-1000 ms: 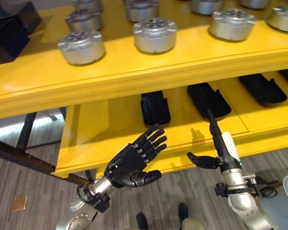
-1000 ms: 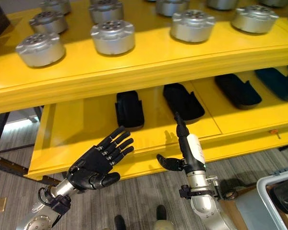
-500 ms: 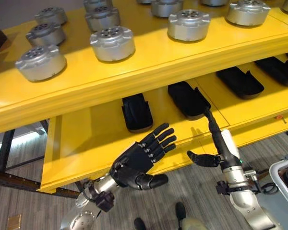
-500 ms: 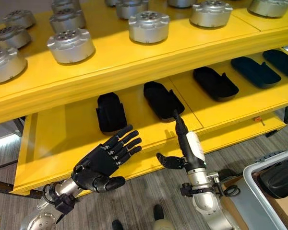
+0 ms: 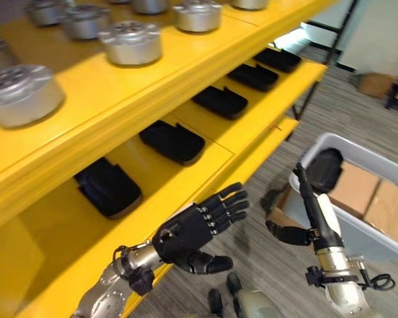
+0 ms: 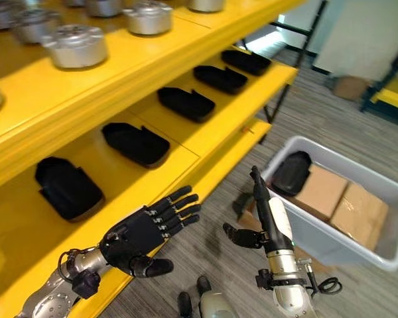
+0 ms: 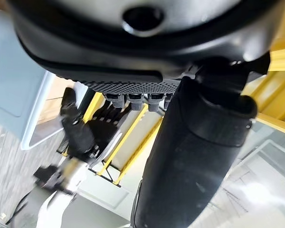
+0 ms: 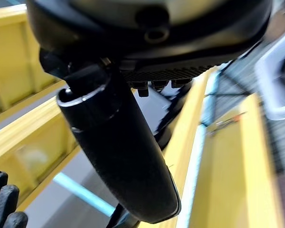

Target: Move parts from the plastic box to the shelf.

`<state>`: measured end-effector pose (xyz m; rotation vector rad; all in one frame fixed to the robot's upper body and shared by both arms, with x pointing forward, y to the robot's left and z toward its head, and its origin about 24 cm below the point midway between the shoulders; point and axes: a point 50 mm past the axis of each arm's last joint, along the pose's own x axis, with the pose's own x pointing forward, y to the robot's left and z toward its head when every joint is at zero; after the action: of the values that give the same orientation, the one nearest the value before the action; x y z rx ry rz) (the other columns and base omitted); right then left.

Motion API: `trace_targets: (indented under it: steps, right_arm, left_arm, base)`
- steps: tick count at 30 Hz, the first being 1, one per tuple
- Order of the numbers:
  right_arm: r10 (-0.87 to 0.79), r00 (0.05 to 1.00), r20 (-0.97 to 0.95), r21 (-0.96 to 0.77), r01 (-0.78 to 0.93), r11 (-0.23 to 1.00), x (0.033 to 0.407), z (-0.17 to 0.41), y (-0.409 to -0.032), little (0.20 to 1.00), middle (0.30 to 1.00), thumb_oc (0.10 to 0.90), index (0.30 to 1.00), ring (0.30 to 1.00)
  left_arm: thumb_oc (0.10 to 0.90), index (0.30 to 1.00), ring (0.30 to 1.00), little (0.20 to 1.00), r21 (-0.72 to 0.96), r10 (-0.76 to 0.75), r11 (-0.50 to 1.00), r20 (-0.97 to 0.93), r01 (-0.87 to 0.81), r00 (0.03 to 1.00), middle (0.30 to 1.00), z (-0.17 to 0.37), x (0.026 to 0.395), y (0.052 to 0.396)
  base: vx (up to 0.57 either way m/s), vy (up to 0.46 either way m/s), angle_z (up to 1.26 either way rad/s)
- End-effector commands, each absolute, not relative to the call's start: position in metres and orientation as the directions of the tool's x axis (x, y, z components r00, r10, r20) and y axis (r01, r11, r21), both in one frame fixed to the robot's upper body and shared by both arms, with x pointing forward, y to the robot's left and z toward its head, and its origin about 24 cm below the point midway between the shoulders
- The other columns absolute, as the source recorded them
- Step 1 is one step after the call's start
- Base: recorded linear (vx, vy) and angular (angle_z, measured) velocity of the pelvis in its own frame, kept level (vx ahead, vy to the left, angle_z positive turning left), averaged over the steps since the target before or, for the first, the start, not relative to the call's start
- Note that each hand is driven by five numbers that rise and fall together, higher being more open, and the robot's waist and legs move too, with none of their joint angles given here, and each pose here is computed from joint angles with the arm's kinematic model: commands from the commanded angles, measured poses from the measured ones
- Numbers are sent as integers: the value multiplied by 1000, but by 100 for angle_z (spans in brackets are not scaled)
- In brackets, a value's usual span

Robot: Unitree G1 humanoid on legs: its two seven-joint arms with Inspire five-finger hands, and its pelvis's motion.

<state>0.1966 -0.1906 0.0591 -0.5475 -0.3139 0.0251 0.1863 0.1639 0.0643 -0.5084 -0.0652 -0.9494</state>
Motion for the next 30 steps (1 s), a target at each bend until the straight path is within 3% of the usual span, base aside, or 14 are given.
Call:
trace_targets:
  steps: [1, 7, 19, 30]
  right_arm:
    - [165, 795, 583, -466, 162, 870, 222, 117, -184, 1000, 1000, 900, 1000, 1000]
    - [142, 795, 590, -486, 209, 849, 238, 119, -167, 1000, 1000, 900, 1000, 1000]
    - [81, 801, 593, -586, 361, 725, 249, 126, -200, 1000, 1000, 900, 1000, 1000]
    - [136, 814, 564, -637, 324, 699, 241, 114, -210, 1000, 1000, 900, 1000, 1000]
  left_arm:
    - [900, 1000, 1000, 1000, -228, -710, 456, 490, 860, 506, 1000, 104, 195, 156]
    - [900, 1000, 1000, 1000, -235, -717, 444, 486, 865, 500, 1000, 93, 199, 159]
    - [900, 1000, 1000, 1000, -250, -706, 436, 501, 865, 501, 1000, 105, 204, 150]
    - [900, 1000, 1000, 1000, -257, -671, 479, 510, 840, 539, 1000, 110, 217, 145]
  base:
    - [-50, -176, -132]
    - [98, -279, -34]
    - [155, -384, -33]
    - [95, -252, -19]
